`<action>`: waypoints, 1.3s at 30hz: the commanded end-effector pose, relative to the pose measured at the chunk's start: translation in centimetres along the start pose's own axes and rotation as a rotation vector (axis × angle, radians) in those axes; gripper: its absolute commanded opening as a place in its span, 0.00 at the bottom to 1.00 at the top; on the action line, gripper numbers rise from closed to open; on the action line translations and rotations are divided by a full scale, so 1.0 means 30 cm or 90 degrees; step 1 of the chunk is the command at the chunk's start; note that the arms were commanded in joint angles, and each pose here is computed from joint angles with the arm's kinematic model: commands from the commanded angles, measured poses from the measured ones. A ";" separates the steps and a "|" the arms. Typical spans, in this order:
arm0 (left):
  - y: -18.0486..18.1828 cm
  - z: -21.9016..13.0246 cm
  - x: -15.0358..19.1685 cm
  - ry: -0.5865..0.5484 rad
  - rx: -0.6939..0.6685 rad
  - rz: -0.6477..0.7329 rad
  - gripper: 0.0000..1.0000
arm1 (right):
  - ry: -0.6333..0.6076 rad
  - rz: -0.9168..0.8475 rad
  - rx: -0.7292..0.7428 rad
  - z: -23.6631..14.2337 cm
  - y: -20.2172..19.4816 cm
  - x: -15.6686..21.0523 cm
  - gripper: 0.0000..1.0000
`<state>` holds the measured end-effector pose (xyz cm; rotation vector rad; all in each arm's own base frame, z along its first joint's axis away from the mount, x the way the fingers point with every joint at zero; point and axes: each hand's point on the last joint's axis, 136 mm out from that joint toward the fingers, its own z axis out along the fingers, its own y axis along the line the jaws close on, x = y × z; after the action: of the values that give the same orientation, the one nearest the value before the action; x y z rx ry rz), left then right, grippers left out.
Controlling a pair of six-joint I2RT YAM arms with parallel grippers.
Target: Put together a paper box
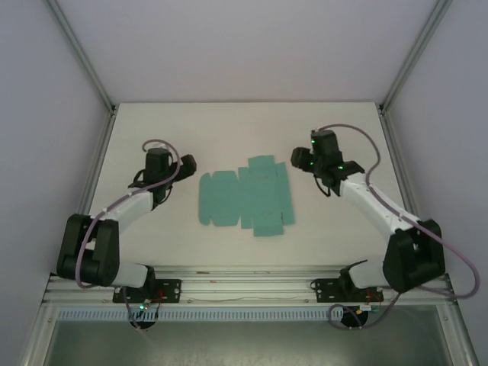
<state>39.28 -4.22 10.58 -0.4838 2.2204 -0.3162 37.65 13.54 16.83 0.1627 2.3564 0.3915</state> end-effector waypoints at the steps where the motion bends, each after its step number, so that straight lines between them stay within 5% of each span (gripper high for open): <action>1: -0.074 0.002 0.031 0.050 0.030 -0.008 1.00 | 0.178 0.082 -0.078 0.078 0.067 0.196 0.39; 5: -0.069 0.037 0.096 0.098 0.033 -0.018 1.00 | 0.245 0.092 -0.099 0.181 0.097 0.268 0.28; 14: -0.101 0.080 0.223 0.197 0.085 -0.025 1.00 | 0.334 0.121 0.038 0.335 -0.091 0.447 0.21; 25: -0.254 0.024 0.311 0.235 0.278 -0.058 0.94 | 0.325 0.188 0.040 0.367 -0.141 0.547 0.18; 29: -0.270 0.013 0.317 0.230 0.308 -0.066 0.74 | 0.308 0.207 0.017 0.365 -0.133 0.557 0.17; 35: -0.313 0.008 0.281 0.218 0.346 -0.076 0.16 | 0.283 0.165 -0.018 0.347 -0.118 0.539 0.22; 39: -0.345 -0.004 0.244 0.202 0.366 -0.055 0.00 | 0.249 0.133 -0.051 0.317 -0.085 0.480 0.28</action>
<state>36.16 -15.93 7.20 -0.2965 2.3487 -1.0643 36.91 18.11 2.73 0.3262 2.5792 0.7673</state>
